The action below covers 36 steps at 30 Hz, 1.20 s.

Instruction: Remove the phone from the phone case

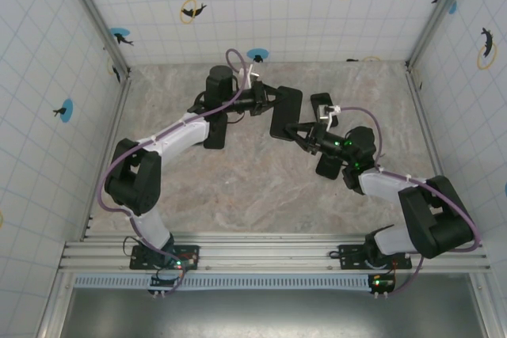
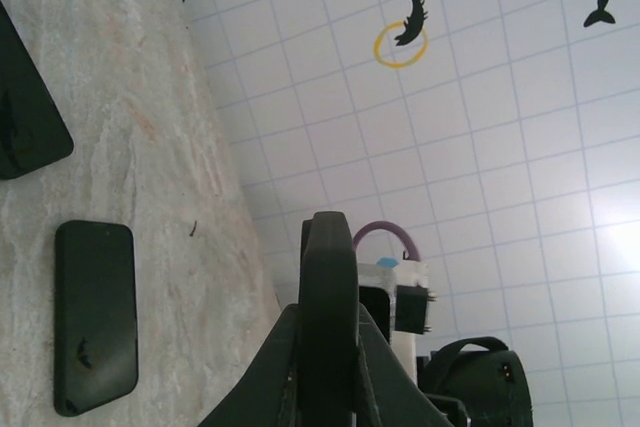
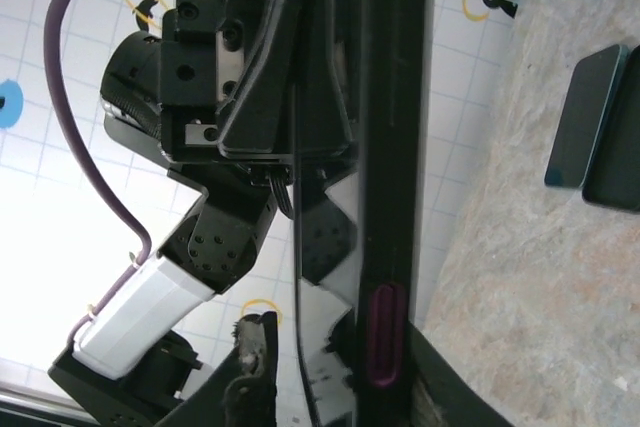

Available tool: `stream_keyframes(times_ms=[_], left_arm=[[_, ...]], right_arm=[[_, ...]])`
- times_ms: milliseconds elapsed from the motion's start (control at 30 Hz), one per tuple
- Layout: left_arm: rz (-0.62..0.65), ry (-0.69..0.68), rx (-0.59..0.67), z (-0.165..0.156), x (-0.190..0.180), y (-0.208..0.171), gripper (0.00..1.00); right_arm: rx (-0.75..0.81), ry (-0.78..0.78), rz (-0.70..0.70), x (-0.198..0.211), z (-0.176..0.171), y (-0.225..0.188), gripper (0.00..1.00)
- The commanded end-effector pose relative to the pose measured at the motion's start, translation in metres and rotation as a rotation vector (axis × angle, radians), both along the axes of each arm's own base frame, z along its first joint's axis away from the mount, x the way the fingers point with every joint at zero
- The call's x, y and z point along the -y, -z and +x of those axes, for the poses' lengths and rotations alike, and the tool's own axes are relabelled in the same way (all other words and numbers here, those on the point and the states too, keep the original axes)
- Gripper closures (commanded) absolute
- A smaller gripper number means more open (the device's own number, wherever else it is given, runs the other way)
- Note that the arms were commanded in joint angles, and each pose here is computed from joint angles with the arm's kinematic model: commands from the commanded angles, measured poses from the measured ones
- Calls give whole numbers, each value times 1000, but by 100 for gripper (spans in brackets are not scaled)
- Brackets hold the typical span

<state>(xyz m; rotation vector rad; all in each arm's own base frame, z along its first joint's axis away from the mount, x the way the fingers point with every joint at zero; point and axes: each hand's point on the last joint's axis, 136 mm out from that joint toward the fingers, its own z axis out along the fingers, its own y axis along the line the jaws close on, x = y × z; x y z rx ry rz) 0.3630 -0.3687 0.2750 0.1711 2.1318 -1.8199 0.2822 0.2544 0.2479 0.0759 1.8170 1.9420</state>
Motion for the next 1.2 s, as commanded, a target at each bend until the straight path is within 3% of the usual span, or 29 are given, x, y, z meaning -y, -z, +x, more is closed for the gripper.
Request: stream_keyframes(times_ms=[0,333,500,767,1167], left_arm=[[-57,-26,54,-1,-4,-29,100],[-196,-256,81,18,-18,-62,100],[-283,-352,78,21,-21,-73,100],[-320,-419,60,14,-15,-75,100],[-341,-463,47,12,-14,-73,100]], right_arm=[[126,30,31,4,-1,-26,60],[273,300,-93,23,5,-17,48],[290,292,-71,15,-7,-13,47],[368,385,10,17,-9,-33,56],[407,365,59,8,-7,-45,71]])
